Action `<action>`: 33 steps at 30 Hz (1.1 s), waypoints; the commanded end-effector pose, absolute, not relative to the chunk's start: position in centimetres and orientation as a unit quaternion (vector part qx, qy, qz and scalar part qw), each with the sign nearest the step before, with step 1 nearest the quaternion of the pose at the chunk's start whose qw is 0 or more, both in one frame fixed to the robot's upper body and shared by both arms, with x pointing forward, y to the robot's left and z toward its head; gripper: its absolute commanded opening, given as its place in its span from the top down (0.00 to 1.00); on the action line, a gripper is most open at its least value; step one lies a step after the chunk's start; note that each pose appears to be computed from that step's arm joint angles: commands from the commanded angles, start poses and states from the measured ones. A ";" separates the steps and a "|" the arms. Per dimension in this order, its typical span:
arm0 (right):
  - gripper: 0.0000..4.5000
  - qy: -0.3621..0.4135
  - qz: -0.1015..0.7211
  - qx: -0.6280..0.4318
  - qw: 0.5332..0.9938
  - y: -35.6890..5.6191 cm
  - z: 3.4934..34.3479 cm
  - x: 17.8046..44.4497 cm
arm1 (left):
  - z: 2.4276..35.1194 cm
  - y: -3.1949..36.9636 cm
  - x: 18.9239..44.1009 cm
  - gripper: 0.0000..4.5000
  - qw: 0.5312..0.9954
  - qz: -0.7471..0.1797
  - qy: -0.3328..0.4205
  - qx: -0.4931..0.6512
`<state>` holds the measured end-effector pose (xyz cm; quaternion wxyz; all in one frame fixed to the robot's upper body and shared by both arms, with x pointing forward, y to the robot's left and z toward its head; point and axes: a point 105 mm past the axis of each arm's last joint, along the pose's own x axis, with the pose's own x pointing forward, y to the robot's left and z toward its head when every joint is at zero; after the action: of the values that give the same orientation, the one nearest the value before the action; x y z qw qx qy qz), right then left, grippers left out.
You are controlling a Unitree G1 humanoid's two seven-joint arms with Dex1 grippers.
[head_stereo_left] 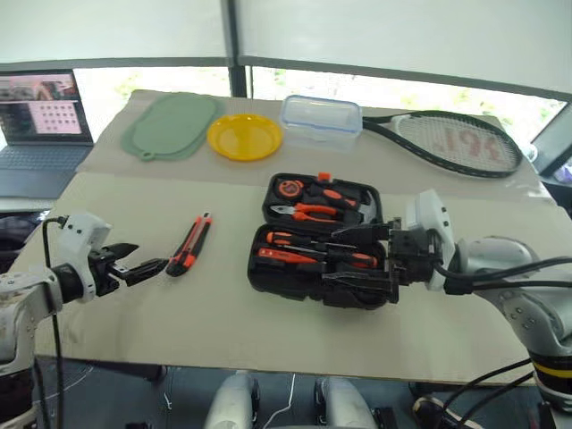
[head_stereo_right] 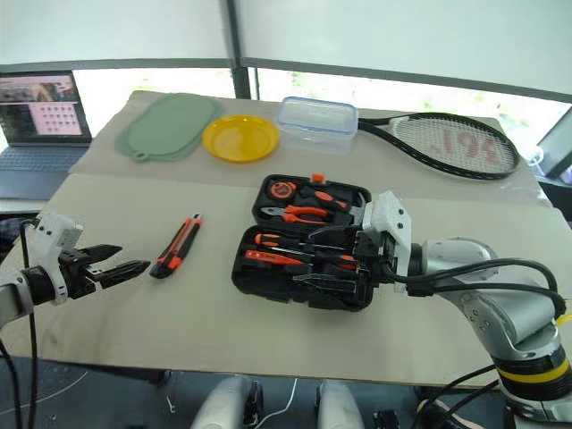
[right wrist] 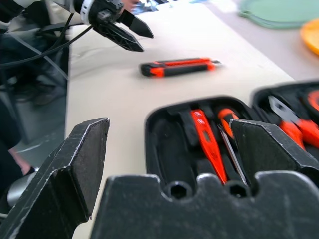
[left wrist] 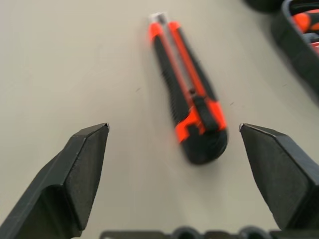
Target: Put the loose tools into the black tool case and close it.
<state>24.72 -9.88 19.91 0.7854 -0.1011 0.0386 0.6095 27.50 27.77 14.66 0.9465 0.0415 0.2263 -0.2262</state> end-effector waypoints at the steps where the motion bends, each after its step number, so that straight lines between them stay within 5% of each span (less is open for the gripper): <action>1: 0.00 0.020 0.616 -0.113 0.780 -9.7 20.7 24.8 | 16.5 25.2 28.9 0.01 0.948 -0.242 0.200 0.049; 16: 0.00 0.024 0.597 -0.096 0.796 -9.9 20.6 24.0 | 11.2 22.7 34.0 0.01 0.914 -0.202 0.340 0.085; 19: 0.00 0.025 0.593 -0.095 0.800 -10.0 20.6 24.0 | 11.5 22.7 34.3 0.17 0.916 -0.209 0.331 0.085; 25: 0.00 0.028 0.585 -0.098 0.805 -10.4 20.4 23.8 | 14.8 22.0 34.9 0.63 0.930 -0.247 0.262 0.074; 29: 0.00 0.033 0.582 -0.099 0.807 -10.8 20.3 23.5 | 20.9 16.8 33.2 0.65 0.889 -0.421 0.131 0.120; 33: 0.00 0.039 0.576 -0.100 0.810 -11.1 20.1 23.3 | 22.0 12.1 30.5 0.65 0.786 -0.572 0.099 0.212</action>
<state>23.66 -10.84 19.14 0.8076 -0.0895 0.0547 0.5803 31.89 14.28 21.79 0.8390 0.1670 0.1153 -0.5049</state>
